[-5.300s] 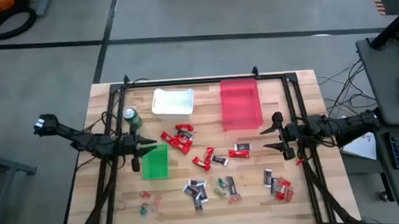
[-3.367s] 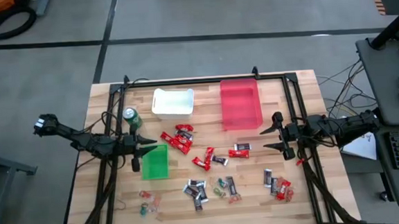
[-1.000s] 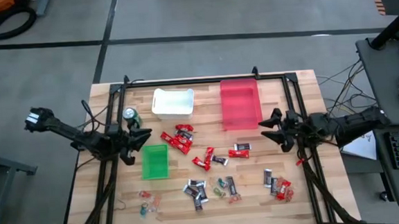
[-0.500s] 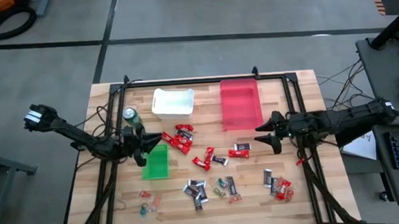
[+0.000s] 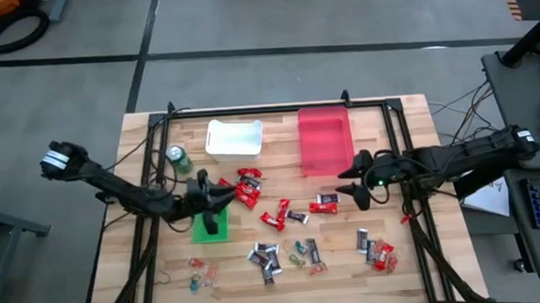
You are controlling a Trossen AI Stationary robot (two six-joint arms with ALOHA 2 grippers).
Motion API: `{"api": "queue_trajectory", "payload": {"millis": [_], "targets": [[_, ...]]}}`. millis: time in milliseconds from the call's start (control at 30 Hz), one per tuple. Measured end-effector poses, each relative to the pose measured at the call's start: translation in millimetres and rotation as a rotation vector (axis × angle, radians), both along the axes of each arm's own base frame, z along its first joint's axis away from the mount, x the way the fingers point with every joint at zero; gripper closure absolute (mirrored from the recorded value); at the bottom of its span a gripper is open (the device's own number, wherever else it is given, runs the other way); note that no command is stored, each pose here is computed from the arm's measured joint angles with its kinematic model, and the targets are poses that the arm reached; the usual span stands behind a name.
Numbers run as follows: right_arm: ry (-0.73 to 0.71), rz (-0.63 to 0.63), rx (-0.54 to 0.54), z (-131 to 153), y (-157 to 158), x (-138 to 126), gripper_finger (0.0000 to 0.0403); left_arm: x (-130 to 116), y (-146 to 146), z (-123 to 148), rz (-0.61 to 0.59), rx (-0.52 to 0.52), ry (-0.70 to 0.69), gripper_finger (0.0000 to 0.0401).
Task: Organize candy in baskets
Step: Put the red chocolate into the pink bin
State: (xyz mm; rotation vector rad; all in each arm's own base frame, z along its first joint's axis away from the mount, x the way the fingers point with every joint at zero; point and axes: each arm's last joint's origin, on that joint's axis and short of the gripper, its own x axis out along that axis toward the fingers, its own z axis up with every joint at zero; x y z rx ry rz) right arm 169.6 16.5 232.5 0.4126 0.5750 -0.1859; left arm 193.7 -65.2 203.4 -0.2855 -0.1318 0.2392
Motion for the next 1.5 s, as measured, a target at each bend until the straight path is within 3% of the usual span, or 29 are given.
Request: {"api": "queue_trajectory", "payload": {"millis": [233,667,967,1500], "targets": [[0.065,0.008,-0.02,-4.9,1.6,13.0,0.0174,21.3,-9.3,-2.1,0.0,0.052,0.071,0.0324],[0.223,0.005,-0.018,-32.5,4.5,30.1,0.0174,24.8,-11.2,-3.9,-0.002,0.03,0.074,0.0324],[0.35,0.193,-0.177,-58.3,19.4,41.8,0.0174,28.5,-12.8,2.4,-0.003,0.031,0.059,0.0324],[0.446,0.194,-0.245,-92.2,50.9,71.3,0.0174,28.6,-12.8,2.2,-0.003,0.033,0.062,0.0324]]}}
